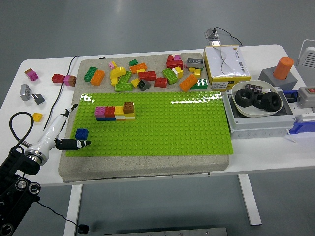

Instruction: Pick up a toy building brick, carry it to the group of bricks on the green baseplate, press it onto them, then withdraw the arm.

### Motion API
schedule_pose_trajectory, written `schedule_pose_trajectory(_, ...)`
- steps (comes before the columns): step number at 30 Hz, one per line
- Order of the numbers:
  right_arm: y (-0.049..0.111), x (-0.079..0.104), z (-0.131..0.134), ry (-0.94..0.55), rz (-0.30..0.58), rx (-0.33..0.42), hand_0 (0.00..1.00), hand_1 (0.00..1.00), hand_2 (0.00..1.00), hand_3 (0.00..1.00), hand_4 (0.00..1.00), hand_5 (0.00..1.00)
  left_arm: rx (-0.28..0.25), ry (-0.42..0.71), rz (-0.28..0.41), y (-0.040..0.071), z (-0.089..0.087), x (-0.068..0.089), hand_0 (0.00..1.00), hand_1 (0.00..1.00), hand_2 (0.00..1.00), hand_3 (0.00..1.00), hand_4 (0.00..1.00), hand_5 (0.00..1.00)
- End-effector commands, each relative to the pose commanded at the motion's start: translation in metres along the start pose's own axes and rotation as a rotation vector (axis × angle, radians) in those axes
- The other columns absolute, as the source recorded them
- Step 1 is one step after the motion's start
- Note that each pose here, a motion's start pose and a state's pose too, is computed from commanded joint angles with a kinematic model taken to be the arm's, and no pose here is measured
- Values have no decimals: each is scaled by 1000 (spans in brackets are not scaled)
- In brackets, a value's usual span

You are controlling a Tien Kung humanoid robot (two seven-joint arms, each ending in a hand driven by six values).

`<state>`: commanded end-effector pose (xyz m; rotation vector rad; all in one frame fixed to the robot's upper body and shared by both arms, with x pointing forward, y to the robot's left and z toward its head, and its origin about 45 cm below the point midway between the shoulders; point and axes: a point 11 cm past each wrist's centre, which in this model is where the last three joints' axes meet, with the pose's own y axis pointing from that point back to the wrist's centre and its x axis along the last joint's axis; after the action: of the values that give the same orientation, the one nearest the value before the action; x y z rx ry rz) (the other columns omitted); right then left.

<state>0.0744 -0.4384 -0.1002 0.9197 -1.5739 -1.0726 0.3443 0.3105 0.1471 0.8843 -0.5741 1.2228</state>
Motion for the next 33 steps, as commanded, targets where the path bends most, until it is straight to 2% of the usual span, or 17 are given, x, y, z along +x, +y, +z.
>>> schedule_pose_trajectory(6,0,1,-2,0,1,4,590,583,629,654,647,815,17,-110,-5,-5,-6,0,998,998,998,849,932,2)
schedule_pose_trajectory(8,0,1,-3,-1,2,5,590,582,629,654,646,815,25,-123,-8,-6,-8,0,998,998,998,812,914,2)
schedule_pose_trajectory(11,0,2,-4,-2,3,7,590,582,629,654,646,815,40,-133,-18,-9,-11,-2,998,998,998,812,914,2)
schedule_pose_trajectory(21,1,3,-7,0,6,12,590,581,628,654,646,814,62,-128,-53,-15,-12,-1,998,998,998,764,869,2)
schedule_pose_trajectory(24,1,3,-7,2,6,12,590,581,628,654,646,814,71,-121,-84,-15,-11,-1,998,998,998,764,869,2)
schedule_pose_trajectory(25,1,3,-7,2,7,12,590,579,628,653,645,814,73,-117,-97,-14,-10,-2,998,998,998,706,799,2)
schedule_pose_trajectory(33,1,5,-7,9,11,12,590,579,628,654,645,813,83,-84,-166,-12,-5,3,998,998,998,691,772,2)
